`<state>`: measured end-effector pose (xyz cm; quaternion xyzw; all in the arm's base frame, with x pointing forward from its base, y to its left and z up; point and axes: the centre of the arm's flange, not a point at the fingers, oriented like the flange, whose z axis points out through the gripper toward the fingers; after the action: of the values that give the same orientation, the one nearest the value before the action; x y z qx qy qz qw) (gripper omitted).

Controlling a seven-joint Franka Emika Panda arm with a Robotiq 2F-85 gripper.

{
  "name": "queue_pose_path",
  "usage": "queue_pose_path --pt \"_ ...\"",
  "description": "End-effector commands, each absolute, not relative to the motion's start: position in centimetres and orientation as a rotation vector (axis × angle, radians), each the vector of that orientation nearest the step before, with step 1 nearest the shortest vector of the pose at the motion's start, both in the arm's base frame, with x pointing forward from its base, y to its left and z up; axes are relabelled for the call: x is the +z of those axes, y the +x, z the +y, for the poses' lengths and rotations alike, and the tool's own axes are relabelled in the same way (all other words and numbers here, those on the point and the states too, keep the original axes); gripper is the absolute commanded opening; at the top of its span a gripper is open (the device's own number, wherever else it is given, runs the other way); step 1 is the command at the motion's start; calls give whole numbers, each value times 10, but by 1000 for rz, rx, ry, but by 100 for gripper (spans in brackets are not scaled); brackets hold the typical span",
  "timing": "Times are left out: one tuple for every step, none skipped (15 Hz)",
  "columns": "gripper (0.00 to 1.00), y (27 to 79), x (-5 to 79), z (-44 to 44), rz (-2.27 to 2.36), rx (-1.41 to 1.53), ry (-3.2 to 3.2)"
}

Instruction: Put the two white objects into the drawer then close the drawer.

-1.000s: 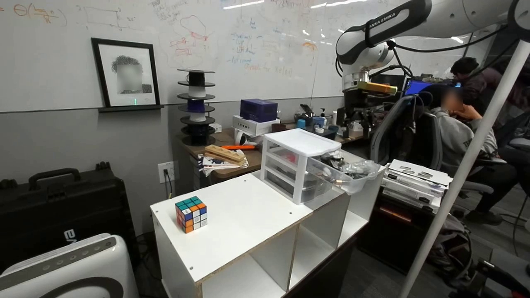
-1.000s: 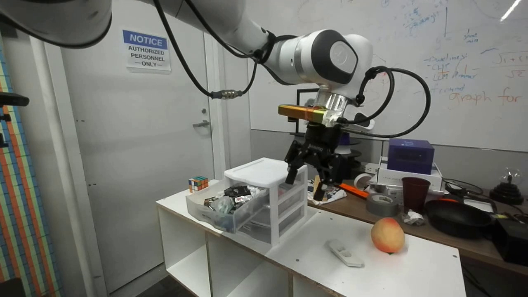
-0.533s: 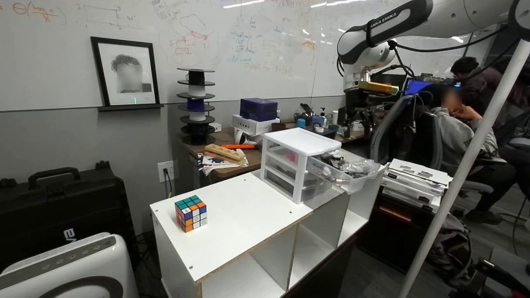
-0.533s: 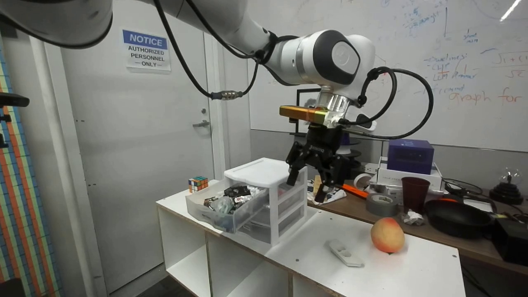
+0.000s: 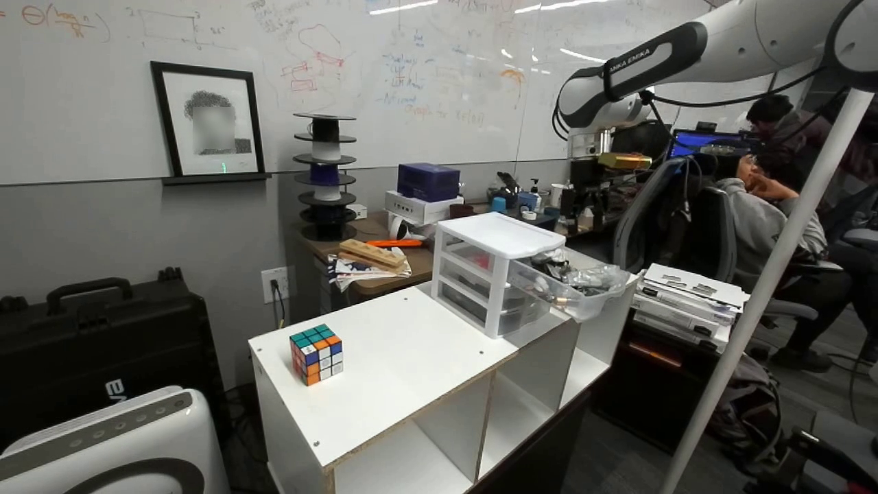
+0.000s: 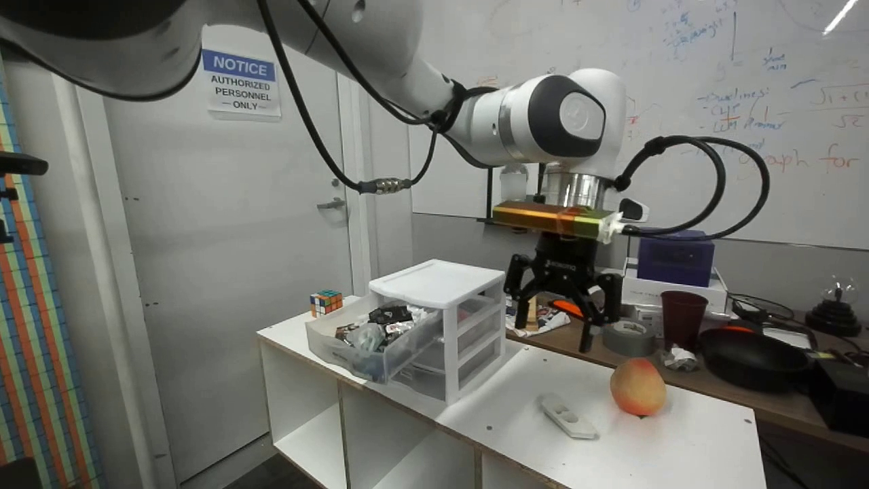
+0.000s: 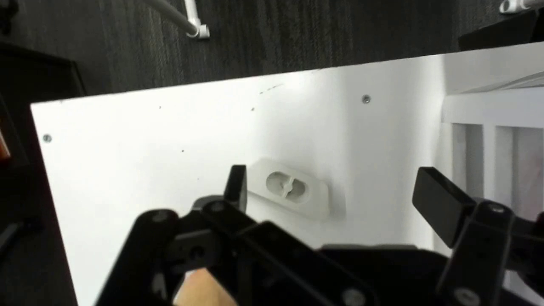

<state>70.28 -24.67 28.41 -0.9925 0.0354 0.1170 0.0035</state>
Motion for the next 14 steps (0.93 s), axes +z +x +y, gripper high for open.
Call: queue_pose_path --pt "100 731 250 -269 -137 262 -3146" --pt "100 734 236 -271 -193 242 -3135" --pt "100 736 224 -271 -242 228 -3130" --pt "100 739 212 -269 -288 216 -3117" --pt "100 742 201 -266 -322 193 -3111" --pt "100 745 193 -262 -359 172 -3105" --pt "100 748 186 -259 -399 148 -3101" --pt "100 752 181 -256 -438 110 -3106" --pt "100 756 178 -253 -469 89 -3113" --pt "100 759 176 -253 -514 53 -3128" --pt "100 761 176 -253 -550 28 -3136" --pt "100 762 177 -254 -589 18 -3151" --pt "100 761 179 -255 -618 20 -3154" --pt "100 760 180 -256 -644 26 -3153"
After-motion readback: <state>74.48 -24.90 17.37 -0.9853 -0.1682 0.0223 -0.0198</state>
